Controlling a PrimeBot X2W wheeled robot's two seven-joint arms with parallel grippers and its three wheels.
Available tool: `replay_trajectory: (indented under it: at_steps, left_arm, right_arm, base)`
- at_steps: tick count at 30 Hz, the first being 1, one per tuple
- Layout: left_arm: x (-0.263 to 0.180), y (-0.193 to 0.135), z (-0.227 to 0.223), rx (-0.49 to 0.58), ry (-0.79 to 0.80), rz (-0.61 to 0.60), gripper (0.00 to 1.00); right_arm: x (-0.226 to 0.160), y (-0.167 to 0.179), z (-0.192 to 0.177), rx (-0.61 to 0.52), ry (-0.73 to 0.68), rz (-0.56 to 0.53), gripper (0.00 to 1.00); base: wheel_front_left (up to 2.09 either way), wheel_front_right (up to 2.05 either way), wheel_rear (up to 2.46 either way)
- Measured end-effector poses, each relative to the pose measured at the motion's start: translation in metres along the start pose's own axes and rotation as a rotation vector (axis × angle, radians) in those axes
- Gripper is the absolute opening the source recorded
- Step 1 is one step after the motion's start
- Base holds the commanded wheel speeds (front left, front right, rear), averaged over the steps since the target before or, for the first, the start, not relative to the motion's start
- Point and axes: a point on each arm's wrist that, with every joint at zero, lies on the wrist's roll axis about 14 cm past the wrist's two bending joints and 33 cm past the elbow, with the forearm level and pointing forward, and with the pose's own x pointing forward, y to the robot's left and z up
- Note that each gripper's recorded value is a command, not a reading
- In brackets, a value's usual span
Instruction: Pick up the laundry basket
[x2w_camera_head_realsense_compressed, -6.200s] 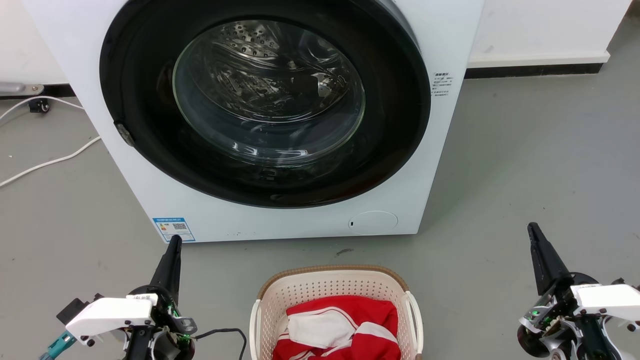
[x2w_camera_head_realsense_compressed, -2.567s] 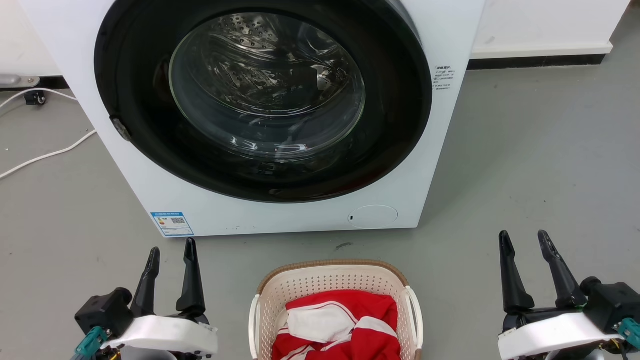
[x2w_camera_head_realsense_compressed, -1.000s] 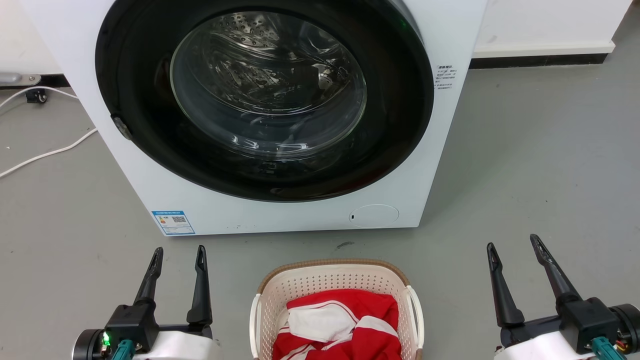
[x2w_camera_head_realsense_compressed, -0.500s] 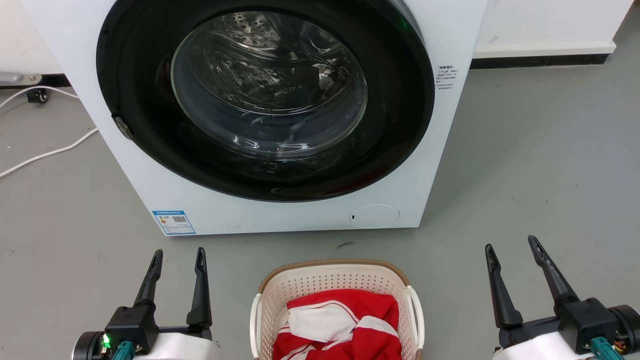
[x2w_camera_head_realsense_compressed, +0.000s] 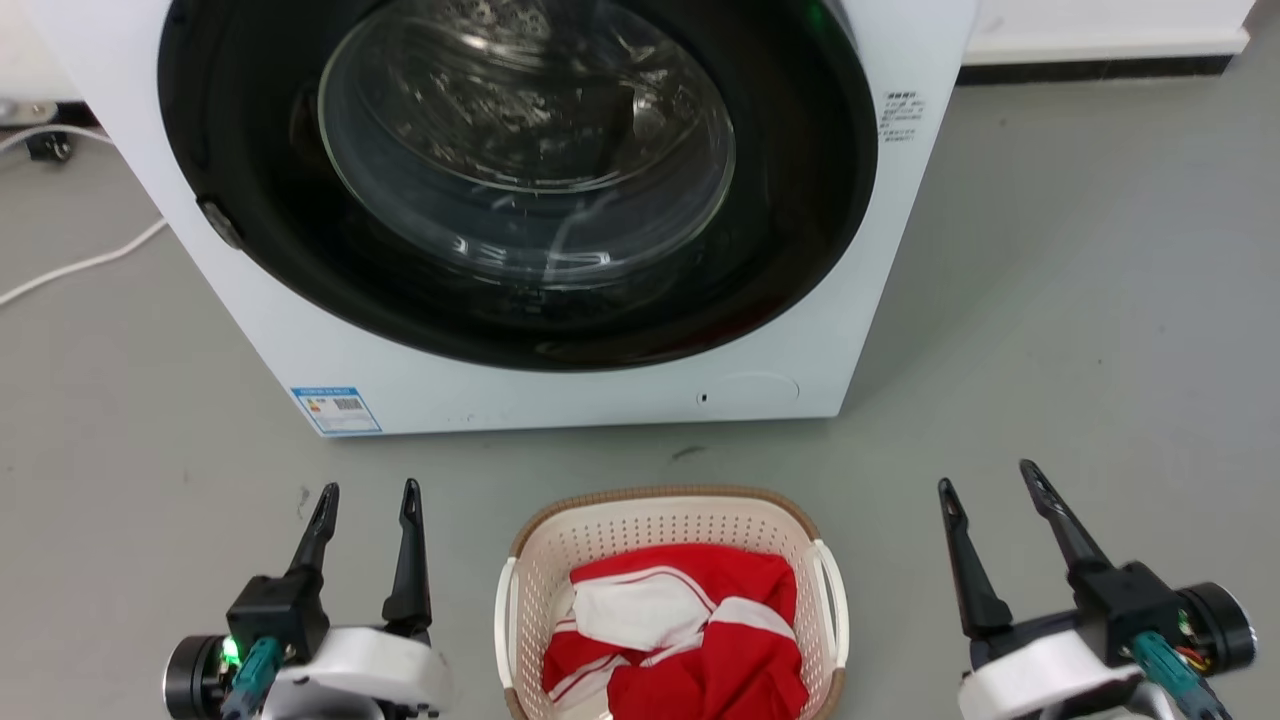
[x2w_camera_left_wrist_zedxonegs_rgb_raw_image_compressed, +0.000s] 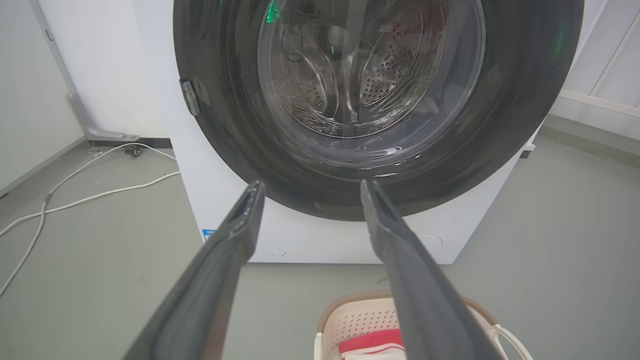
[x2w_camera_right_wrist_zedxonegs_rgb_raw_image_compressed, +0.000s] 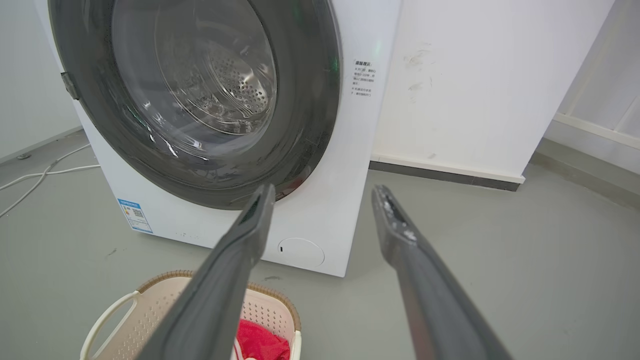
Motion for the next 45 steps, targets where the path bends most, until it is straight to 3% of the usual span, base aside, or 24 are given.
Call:
replay_trajectory:
  at_steps: [6,21,32,45]
  left_arm:
    - [0.023,-0.002,-0.037,0.016,0.112,-0.024,1.00]
    - [0.070,-0.006,-0.163,0.046,0.506,-0.111,1.00]
    - [0.065,-0.014,-0.243,0.025,0.791,-0.137,1.00]
    - [0.052,-0.012,-0.294,0.009,0.988,-0.134,1.00]
  right_arm:
    - [0.022,0.009,-0.033,0.011,0.094,0.040,1.00]
    - [0.063,0.017,-0.163,-0.046,0.500,0.153,1.00]
    - [0.054,0.021,-0.237,-0.045,0.760,0.216,1.00]
    - [0.043,0.037,-0.287,0.013,0.941,0.258,1.00]
  base:
    - [0.00,0.00,0.00]
    - [0.00,0.00,0.00]
    - [0.00,0.00,0.00]
    - [0.00,0.00,0.00]
